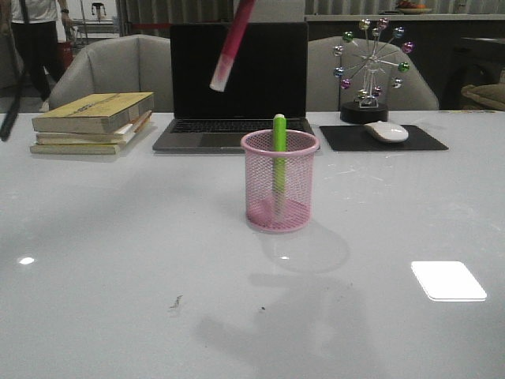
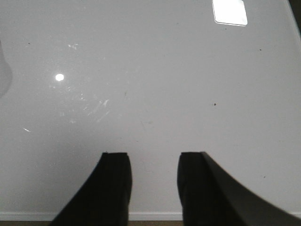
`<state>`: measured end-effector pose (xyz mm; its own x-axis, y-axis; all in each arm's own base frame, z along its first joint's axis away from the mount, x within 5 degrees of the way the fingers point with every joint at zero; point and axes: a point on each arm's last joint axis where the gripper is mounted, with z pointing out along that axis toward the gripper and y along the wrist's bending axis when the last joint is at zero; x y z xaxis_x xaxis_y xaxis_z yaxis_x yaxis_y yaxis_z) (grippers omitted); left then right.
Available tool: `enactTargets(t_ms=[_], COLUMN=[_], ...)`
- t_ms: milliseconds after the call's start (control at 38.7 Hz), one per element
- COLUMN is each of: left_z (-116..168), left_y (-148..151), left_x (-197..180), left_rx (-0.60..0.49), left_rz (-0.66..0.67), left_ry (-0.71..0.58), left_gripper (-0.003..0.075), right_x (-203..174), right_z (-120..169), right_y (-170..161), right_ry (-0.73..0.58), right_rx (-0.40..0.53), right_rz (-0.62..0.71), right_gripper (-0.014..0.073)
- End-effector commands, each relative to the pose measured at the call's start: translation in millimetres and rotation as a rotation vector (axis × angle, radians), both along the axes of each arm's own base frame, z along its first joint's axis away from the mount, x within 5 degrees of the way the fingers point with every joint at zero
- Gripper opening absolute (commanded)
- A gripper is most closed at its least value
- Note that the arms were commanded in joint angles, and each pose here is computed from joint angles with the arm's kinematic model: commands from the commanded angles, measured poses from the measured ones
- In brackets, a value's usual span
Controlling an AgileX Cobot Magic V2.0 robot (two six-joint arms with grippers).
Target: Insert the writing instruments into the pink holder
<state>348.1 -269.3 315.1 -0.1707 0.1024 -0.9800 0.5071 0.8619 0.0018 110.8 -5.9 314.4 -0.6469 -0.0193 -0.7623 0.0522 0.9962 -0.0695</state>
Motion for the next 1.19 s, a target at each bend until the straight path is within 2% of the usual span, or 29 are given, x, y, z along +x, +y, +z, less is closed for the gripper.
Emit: enactTargets(t_ms=[0,259,517,620,724,801,982,1163], left_z=[20.1,-20.2,-25.2,-25.4,-25.5,-25.4,-13.2,33.2], left_y=[-11.3,-37.1,-36.7,-37.8,-37.9,-38.0,-34.8,-10.8], left_x=[-9.1,-5.9,-2.4,-2.9,-3.0,-3.0,-6.4,-15.3], left_rx=[-0.058,-0.050,-0.042,-0.029,-0.028,-0.027,-0.036,-0.004], left_rz=[0.062,0.063,0.092,0.076,0.074,0.074,0.071,0.040], left_ry=[-0.105,-0.068,-0.090,-0.095,-0.094,-0.095,-0.117,-0.195], left_gripper=[0.0092,0.0092,0.0111,0.0237,0.0460,0.0545,0.0524,0.0478], right_x=[2.6,2.7,2.7,2.7,2.7,2.7,2.7,2.7], right_z=[13.3,13.3,13.4,13.4,13.4,13.4,13.4,13.4], right_y=[-1.5,-1.6,-1.6,-1.6,-1.6,-1.6,-1.7,-1.7], right_ry=[-0.089,-0.089,-0.090,-0.090,-0.090,-0.090,-0.090,-0.090], right_rx=[-0.023,-0.024,-0.024,-0.024,-0.024,-0.024,-0.026,-0.026], right_rz=[0.002,0.002,0.002,0.002,0.002,0.002,0.001,0.001], right_gripper=[0.0376,0.0376,0.0376,0.0376,0.0376,0.0376,0.0376,0.0376])
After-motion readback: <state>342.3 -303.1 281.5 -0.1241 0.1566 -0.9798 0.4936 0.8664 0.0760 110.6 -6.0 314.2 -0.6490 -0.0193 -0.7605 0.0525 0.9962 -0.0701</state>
